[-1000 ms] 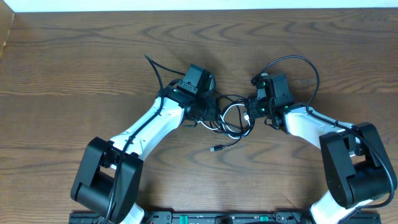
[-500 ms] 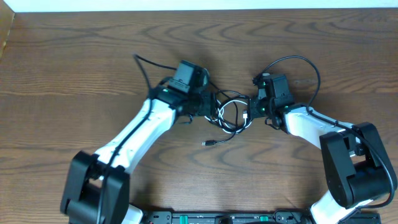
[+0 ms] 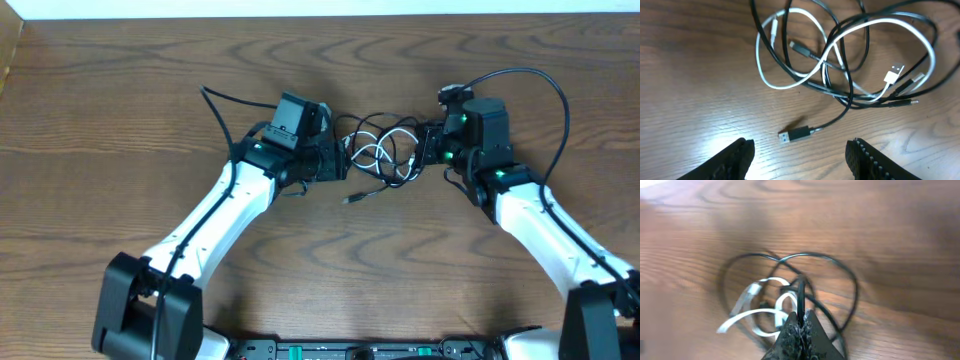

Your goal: Untangle cables

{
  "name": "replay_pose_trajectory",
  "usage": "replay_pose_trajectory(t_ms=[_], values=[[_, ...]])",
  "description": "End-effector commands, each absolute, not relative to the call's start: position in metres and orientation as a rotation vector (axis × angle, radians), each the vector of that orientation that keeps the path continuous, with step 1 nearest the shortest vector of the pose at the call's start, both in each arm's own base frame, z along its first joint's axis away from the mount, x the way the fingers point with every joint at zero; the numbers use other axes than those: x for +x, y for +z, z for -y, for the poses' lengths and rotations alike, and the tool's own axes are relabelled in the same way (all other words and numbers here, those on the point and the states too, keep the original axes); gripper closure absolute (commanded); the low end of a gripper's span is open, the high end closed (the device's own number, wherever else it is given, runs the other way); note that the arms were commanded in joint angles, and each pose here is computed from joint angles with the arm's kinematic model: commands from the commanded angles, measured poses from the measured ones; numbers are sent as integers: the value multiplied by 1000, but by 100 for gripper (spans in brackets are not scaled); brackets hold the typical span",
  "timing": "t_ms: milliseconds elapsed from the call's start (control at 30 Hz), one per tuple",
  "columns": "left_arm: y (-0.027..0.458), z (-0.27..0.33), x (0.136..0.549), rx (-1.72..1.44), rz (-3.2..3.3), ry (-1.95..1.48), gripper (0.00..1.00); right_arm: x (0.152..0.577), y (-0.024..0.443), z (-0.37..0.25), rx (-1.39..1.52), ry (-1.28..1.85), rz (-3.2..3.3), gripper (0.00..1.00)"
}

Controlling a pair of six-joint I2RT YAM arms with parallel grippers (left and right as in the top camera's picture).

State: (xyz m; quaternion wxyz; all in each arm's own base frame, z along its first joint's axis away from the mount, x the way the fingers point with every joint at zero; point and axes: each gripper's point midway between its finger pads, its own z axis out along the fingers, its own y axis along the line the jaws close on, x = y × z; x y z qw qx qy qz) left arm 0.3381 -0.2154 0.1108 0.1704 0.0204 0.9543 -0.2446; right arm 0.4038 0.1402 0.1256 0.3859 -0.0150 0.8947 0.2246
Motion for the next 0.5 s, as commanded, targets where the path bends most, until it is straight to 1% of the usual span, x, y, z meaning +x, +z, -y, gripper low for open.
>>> replay_pose_trajectory(t_ms=[0, 233, 333, 467], values=[[100, 222, 337, 8, -2749, -709, 36, 396, 134, -160, -89, 669, -2275, 99], [86, 233, 342, 6, -2756, -730, 36, 385, 139, -182, -170, 795, -2267, 99], [86, 246, 342, 38, -2747, -835, 35, 380, 148, -194, -227, 891, -2238, 99], [94, 268, 342, 109, -2701, -1010, 35, 385, 157, -196, -243, 899, -2189, 99]])
